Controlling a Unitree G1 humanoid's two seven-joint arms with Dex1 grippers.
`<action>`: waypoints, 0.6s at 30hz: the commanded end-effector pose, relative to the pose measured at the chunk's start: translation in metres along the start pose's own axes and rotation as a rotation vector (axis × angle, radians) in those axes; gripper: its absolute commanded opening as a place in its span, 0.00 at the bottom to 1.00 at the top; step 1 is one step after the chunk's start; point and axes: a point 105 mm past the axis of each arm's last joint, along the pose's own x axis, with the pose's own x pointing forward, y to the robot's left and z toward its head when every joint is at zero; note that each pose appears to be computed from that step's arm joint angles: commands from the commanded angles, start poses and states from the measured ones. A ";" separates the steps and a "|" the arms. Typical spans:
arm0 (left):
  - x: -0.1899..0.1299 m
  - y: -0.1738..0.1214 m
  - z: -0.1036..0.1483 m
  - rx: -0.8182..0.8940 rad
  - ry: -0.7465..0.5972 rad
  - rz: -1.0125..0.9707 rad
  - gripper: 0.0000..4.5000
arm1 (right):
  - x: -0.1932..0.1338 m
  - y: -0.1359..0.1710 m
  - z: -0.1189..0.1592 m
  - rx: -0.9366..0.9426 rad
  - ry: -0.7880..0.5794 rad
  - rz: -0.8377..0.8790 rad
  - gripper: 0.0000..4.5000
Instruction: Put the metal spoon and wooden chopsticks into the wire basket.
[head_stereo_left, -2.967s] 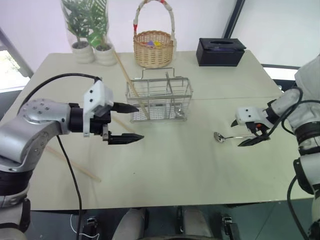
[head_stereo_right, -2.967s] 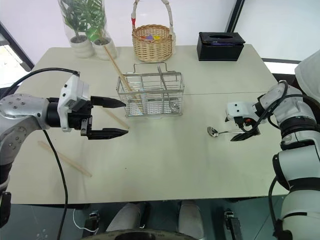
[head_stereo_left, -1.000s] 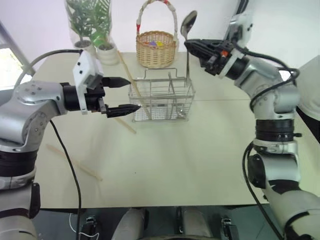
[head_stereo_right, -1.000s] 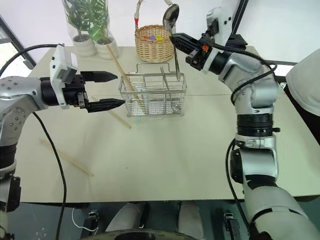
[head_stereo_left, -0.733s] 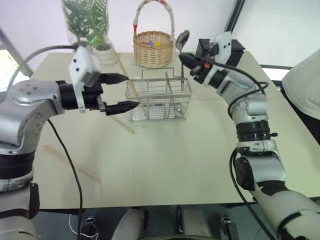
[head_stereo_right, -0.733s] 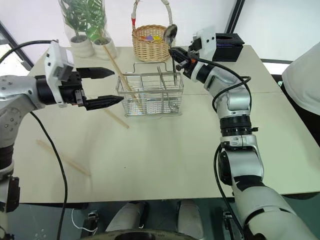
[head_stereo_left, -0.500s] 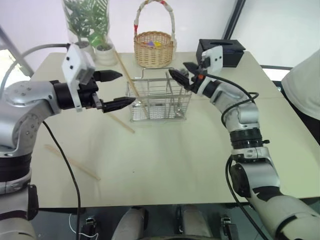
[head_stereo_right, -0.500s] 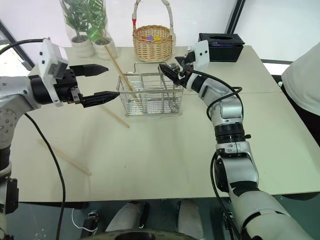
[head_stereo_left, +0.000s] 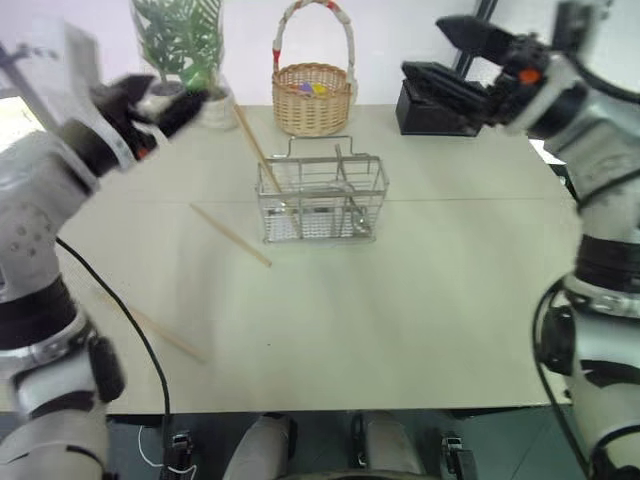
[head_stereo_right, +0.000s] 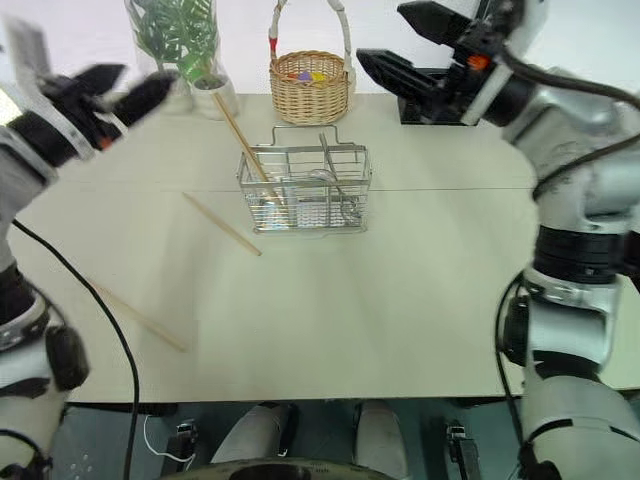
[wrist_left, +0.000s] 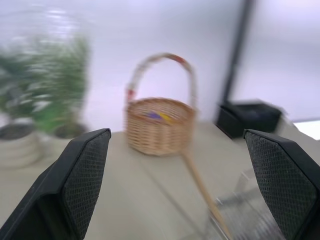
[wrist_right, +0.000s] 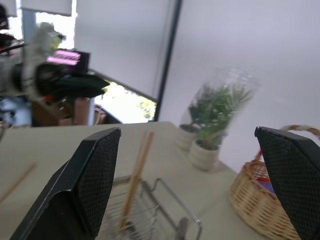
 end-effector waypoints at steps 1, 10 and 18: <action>-0.016 0.050 -0.002 -0.153 0.031 0.401 1.00 | -0.013 0.028 0.008 0.003 0.011 0.139 0.99; -0.089 0.110 -0.105 -0.299 0.444 1.103 1.00 | -0.024 0.076 -0.039 0.140 0.147 0.246 0.99; -0.100 0.116 -0.144 -0.256 0.622 1.149 1.00 | -0.025 0.097 -0.050 0.221 0.162 0.253 0.99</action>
